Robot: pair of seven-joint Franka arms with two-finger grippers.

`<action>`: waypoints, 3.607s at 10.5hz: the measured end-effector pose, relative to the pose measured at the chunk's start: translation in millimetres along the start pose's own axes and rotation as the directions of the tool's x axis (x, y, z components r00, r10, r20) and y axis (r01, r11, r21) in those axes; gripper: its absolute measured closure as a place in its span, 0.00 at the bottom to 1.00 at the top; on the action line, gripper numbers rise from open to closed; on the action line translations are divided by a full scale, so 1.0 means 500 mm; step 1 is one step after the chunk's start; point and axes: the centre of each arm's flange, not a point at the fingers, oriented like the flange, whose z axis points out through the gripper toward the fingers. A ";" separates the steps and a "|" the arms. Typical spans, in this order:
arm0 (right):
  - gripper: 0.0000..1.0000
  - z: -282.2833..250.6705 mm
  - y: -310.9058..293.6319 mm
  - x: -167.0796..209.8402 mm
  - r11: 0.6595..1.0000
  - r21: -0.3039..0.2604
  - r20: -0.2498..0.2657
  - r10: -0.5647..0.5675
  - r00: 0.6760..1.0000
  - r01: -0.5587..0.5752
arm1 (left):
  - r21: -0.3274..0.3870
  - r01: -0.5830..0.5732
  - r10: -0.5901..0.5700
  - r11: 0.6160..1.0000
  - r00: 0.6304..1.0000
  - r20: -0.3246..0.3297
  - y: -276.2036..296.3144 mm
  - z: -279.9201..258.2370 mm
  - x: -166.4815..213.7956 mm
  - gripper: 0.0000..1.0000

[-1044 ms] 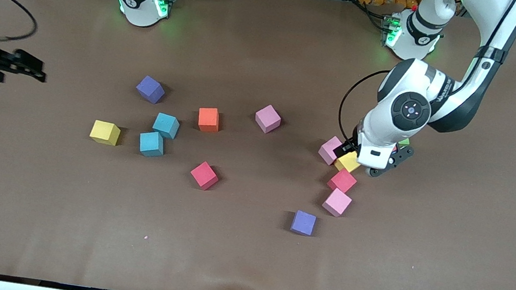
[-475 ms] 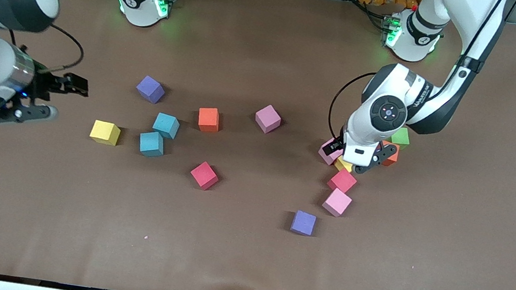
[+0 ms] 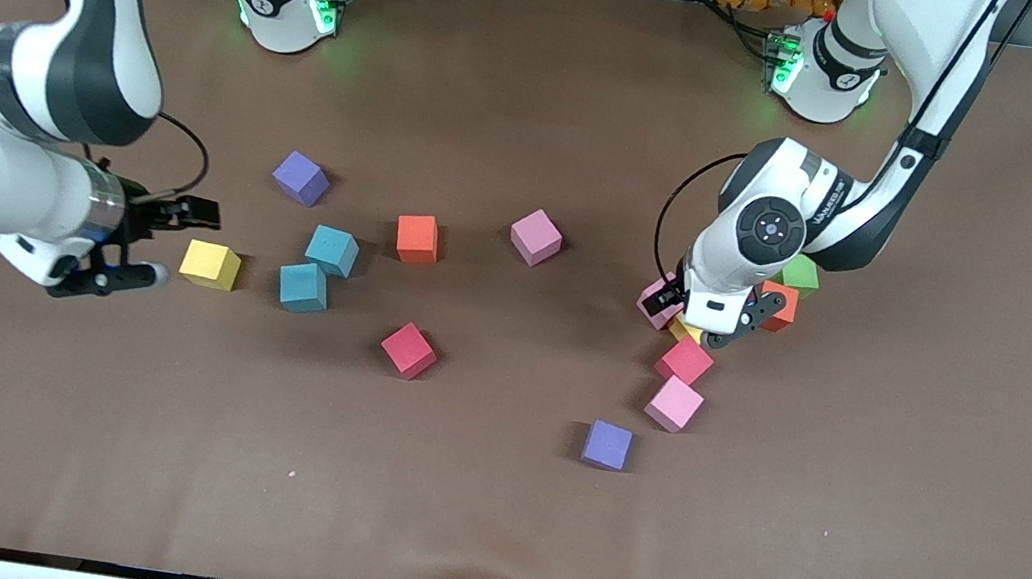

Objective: Form number 2 with 11 blocks

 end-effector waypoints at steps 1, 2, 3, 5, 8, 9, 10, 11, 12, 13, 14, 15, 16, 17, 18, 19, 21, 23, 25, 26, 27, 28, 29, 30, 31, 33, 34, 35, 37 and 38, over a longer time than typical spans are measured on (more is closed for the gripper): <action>0.00 0.024 -0.026 0.016 1.000 0.000 0.011 -0.019 1.000 0.019 | 0.005 0.004 -0.004 1.000 1.000 0.004 0.000 0.018 -0.002 0.00; 0.00 0.045 -0.061 0.031 0.999 -0.009 0.015 -0.042 0.999 0.042 | 0.003 0.002 -0.002 1.000 1.000 0.006 0.004 0.035 -0.005 0.00; 0.00 0.066 -0.094 0.043 0.998 -0.018 0.020 -0.052 0.998 0.053 | -0.001 0.001 -0.001 1.000 1.000 0.007 0.009 0.052 -0.007 0.00; 0.00 0.127 -0.130 0.058 0.998 -0.029 0.029 -0.061 0.998 0.062 | -0.005 0.003 -0.003 1.000 1.000 0.010 0.013 0.080 -0.004 0.00; 0.00 0.225 -0.229 0.055 0.999 -0.052 -0.004 0.011 1.000 -0.011 | 0.017 -0.006 0.005 1.000 1.000 0.013 0.010 0.116 -0.001 0.00; 0.00 0.271 -0.295 0.049 0.996 -0.065 -0.035 0.057 0.998 -0.059 | 0.020 -0.006 0.006 1.000 1.000 0.014 0.010 0.125 0.000 0.01; 0.00 0.322 -0.367 0.036 0.992 -0.074 -0.067 0.096 0.993 -0.101 | 0.019 -0.007 0.007 1.000 1.000 0.013 0.010 0.127 0.002 0.14; 0.00 0.365 -0.423 0.020 0.989 -0.067 -0.087 0.127 0.988 -0.133 | 0.017 -0.023 0.023 1.000 1.000 0.009 0.010 0.125 0.006 0.29; 0.00 0.399 -0.457 0.007 0.987 -0.046 -0.093 0.151 0.984 -0.155 | 0.013 -0.058 0.058 0.998 0.998 0.005 0.011 0.120 0.009 0.41; 0.00 0.421 -0.467 0.001 0.986 -0.031 -0.097 0.159 0.983 -0.162 | 0.012 -0.095 0.095 0.995 0.995 0.004 0.011 0.113 0.010 0.41; 0.00 0.436 -0.467 -0.002 0.986 -0.024 -0.103 0.163 0.981 -0.166 | 0.018 -0.126 0.126 0.992 0.992 0.005 0.009 0.099 0.009 0.41; 0.00 0.451 -0.465 -0.005 0.986 -0.023 -0.115 0.164 0.980 -0.167 | 0.028 -0.150 0.150 0.988 0.989 0.008 0.005 0.075 0.011 0.42; 0.00 0.466 -0.461 -0.008 0.986 -0.021 -0.130 0.164 0.978 -0.168 | 0.035 -0.174 0.174 0.984 0.985 0.012 -0.004 0.038 0.014 0.42; 0.00 0.483 -0.461 -0.012 0.986 -0.023 -0.137 0.161 0.977 -0.166 | 0.041 -0.201 0.200 0.979 0.980 0.019 -0.014 -0.003 0.011 0.42; 0.00 0.496 -0.461 -0.016 0.986 -0.027 -0.136 0.159 0.978 -0.164 | 0.048 -0.228 0.227 0.972 0.974 0.024 -0.021 -0.039 -0.006 0.42; 0.00 0.505 -0.460 -0.017 0.986 -0.030 -0.133 0.159 0.978 -0.165 | 0.053 -0.258 0.257 0.965 0.966 0.025 -0.021 -0.059 -0.041 0.42; 0.00 0.523 -0.453 -0.020 0.985 -0.034 -0.130 0.163 0.978 -0.169 | 0.073 -0.353 0.350 0.933 0.936 0.045 -0.014 -0.045 -0.155 0.42; 0.01 0.535 -0.448 -0.024 0.984 -0.037 -0.128 0.166 0.978 -0.172 | 0.094 -0.458 0.452 0.884 0.889 0.078 -0.010 -0.013 -0.284 0.42; 0.24 0.538 -0.447 -0.025 0.984 -0.038 -0.126 0.167 0.978 -0.173 | 0.085 -0.555 0.548 0.828 0.832 0.089 -0.006 0.000 -0.408 0.42; 0.40 0.535 -0.447 -0.024 0.984 -0.036 -0.128 0.168 0.977 -0.174 | 0.065 -0.598 0.593 0.799 0.801 0.080 -0.004 0.004 -0.463 0.42; 0.41 0.529 -0.446 -0.024 0.984 -0.034 -0.131 0.170 0.977 -0.176 | 0.042 -0.638 0.635 0.769 0.769 0.067 -0.002 0.012 -0.506 0.42; 0.41 0.519 -0.441 -0.024 0.983 -0.033 -0.129 0.175 0.976 -0.180 | 0.022 -0.673 0.671 0.739 0.739 0.059 -0.001 0.025 -0.540 0.42; 0.43 0.499 -0.430 -0.023 0.981 -0.029 -0.124 0.186 0.975 -0.191 | 0.006 -0.703 0.702 0.711 0.710 0.061 0.000 0.047 -0.574 0.42; 0.44 0.474 -0.410 -0.021 0.979 -0.021 -0.124 0.199 0.972 -0.203 | -0.007 -0.733 0.731 0.681 0.679 0.067 0.000 0.074 -0.615 0.42; 0.44 0.448 -0.388 -0.021 0.979 -0.014 -0.123 0.200 0.972 -0.203 | -0.017 -0.758 0.756 0.653 0.650 0.073 -0.001 0.103 -0.654 0.42; 0.44 0.418 -0.342 -0.019 0.986 -0.008 -0.116 0.166 0.979 -0.168 | -0.020 -0.778 0.776 0.627 0.623 0.095 -0.009 0.141 -0.706 0.42; 0.44 0.411 -0.315 -0.015 0.990 -0.007 -0.112 0.142 0.984 -0.143 | -0.019 -0.780 0.777 0.625 0.621 0.100 -0.011 0.148 -0.721 0.42; 0.44 0.407 -0.288 -0.012 0.993 -0.006 -0.107 0.117 0.987 -0.118 | -0.017 -0.771 0.768 0.637 0.632 0.100 -0.007 0.151 -0.724 0.42; 0.44 0.401 -0.246 -0.008 0.997 -0.004 -0.103 0.080 0.991 -0.081 | -0.009 -0.737 0.734 0.676 0.672 0.098 0.009 0.162 -0.720 0.42; 0.44 0.400 -0.236 -0.007 0.997 -0.003 -0.101 0.072 0.992 -0.072 | -0.005 -0.706 0.703 0.708 0.704 0.098 0.021 0.170 -0.716 0.42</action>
